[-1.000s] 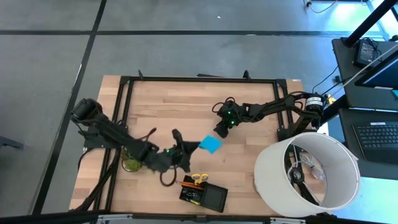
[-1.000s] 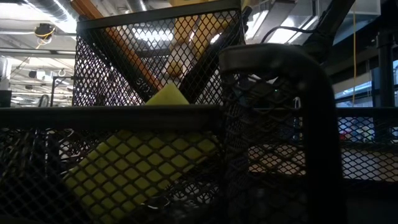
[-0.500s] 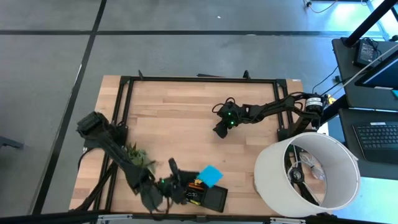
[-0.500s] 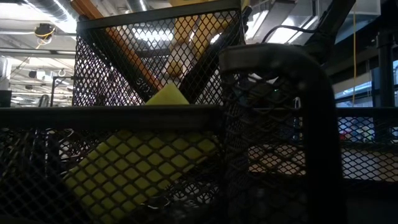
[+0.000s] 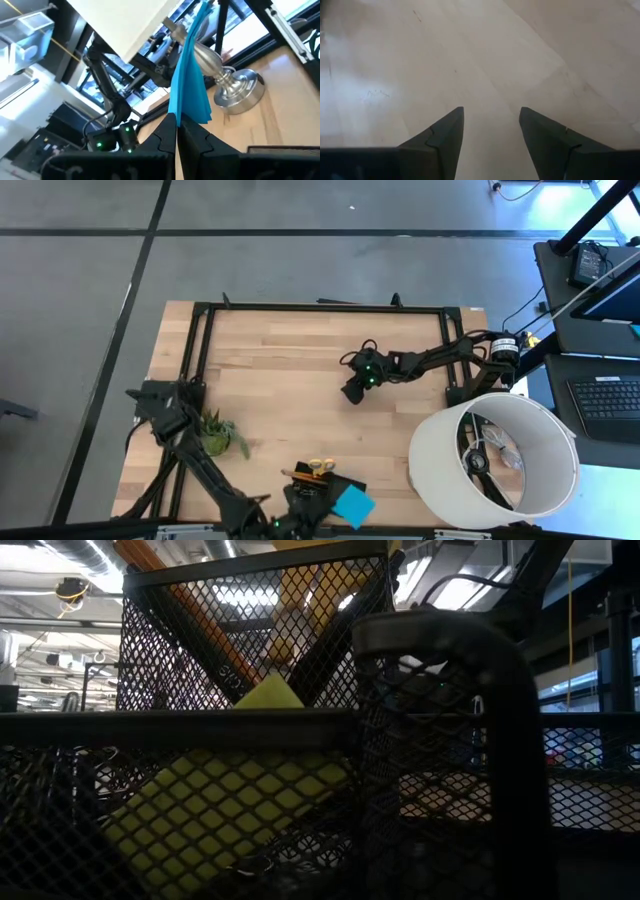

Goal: Pick and place office supplies into organizer
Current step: Put the blue sticky notes into the black desk organizer

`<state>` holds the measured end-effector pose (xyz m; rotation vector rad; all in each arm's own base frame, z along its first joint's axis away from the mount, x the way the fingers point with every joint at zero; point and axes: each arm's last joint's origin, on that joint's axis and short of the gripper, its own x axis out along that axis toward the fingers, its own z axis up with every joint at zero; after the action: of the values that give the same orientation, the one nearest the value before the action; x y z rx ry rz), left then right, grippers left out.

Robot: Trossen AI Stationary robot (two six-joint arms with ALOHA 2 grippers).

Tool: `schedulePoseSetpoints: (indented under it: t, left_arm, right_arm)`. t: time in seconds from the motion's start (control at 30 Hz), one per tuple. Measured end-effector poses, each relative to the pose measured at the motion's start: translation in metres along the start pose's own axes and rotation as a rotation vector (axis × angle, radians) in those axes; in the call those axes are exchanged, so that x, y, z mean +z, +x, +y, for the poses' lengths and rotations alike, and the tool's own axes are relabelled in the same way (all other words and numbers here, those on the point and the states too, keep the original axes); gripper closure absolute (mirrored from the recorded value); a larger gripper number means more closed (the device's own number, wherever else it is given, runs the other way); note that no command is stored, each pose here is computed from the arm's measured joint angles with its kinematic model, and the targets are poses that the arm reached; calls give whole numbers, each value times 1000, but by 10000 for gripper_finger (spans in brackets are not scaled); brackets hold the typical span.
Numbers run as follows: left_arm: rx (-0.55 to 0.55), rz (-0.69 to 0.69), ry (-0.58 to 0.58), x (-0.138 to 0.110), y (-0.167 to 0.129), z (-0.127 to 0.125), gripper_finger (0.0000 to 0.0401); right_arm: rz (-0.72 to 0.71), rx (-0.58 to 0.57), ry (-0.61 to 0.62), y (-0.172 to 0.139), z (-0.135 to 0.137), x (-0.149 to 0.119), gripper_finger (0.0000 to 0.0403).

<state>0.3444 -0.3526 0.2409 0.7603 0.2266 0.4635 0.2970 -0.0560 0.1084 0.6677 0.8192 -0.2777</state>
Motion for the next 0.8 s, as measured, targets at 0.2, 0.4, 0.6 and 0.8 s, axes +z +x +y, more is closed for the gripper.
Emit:
schedulePoseSetpoints:
  t: [0.2,0.4,0.6,0.8]
  left_arm:
    - [12,4,-36,6,-5,-28,399]
    - [42,29,-76,-2,-3,-50,399]
    - [57,42,-149,-10,2,-60,399]
    - [68,51,-170,-18,2,-72,399]
  right_arm:
    - [10,12,11,1,5,-3,203]
    - [14,12,13,2,12,-8,203]
    - [18,11,9,3,21,-14,203]
    - [25,16,-7,4,26,-18,203]
